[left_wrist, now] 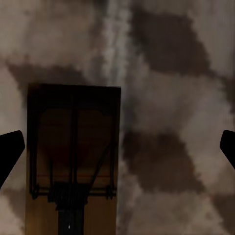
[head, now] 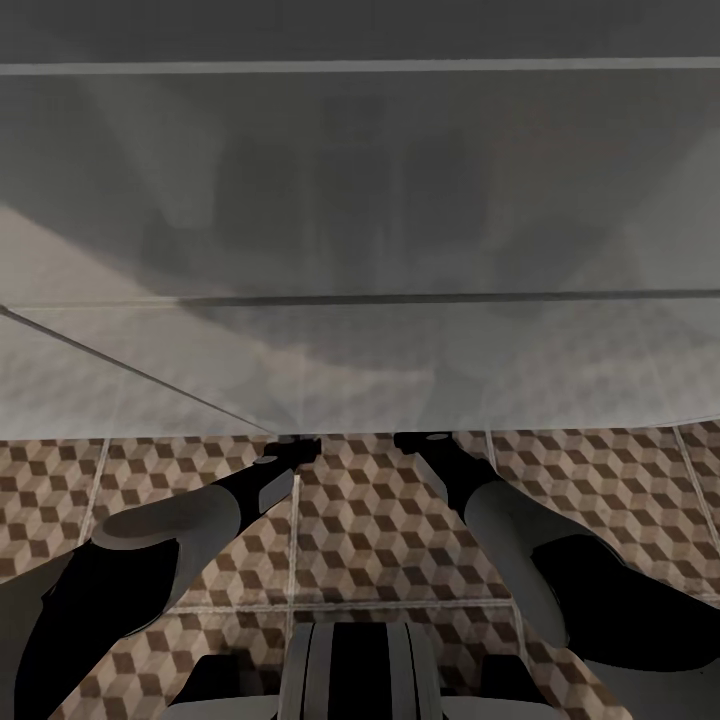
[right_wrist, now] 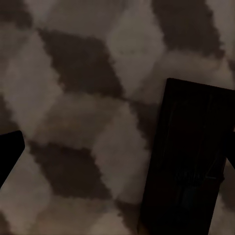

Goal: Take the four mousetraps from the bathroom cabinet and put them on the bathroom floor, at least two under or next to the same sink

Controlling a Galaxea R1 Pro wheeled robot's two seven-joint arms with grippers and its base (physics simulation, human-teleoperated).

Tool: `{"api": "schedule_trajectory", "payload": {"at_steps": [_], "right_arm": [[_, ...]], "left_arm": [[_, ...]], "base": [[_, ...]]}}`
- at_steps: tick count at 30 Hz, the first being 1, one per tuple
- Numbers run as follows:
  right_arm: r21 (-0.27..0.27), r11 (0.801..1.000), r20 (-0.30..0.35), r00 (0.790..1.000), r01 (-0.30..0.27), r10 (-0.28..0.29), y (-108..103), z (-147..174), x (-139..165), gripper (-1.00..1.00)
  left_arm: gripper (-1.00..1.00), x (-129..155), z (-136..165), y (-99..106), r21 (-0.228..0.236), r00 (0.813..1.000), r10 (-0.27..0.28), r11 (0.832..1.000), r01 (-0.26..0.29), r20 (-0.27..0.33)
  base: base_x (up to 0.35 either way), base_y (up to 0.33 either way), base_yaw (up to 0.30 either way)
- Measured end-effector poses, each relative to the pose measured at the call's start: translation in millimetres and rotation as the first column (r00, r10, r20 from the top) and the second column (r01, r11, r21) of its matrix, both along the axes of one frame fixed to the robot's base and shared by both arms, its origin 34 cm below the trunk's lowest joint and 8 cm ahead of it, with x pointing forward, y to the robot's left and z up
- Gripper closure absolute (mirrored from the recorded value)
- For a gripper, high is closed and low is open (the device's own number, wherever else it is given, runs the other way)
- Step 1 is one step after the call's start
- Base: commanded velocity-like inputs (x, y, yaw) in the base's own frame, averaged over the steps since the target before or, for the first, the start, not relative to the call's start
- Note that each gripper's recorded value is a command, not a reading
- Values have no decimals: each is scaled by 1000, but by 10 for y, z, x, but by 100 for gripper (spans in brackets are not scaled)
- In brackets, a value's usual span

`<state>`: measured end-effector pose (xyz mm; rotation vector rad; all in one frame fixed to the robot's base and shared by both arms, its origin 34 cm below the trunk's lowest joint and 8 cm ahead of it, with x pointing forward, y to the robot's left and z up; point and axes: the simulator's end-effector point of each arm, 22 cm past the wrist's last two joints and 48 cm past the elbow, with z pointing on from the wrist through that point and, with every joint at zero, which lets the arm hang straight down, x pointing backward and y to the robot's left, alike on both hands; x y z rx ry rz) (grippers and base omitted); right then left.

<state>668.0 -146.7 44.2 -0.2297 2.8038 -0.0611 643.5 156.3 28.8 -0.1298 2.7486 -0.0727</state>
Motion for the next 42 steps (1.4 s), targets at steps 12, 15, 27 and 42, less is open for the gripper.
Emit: {"api": "schedule_trajectory", "payload": {"at_steps": [12, 15, 27, 42], "right_arm": [[5, 1000, 16, 1000, 1, -2, 10, 12, 34, -100], [11, 1000, 32, 999, 2, -3, 22, 24, 66, -100], [26, 1000, 76, 997, 4, -6, 50, 60, 157, -100], [28, 1000, 82, 997, 4, -6, 52, 65, 168, -100]], "left_arm": [[-100, 14, 6, 9, 3, 1000, 2, 1000, -2, 7], [-100, 14, 6, 11, 5, 1000, 3, 1000, -3, 7], [-100, 14, 6, 15, 6, 1000, 4, 1000, -4, 7], [-100, 15, 6, 15, 6, 1000, 4, 1000, -4, 7]], "base": [[0, 0, 0], [0, 0, 0], [-66, 0, 0], [-282, 0, 0]]}}
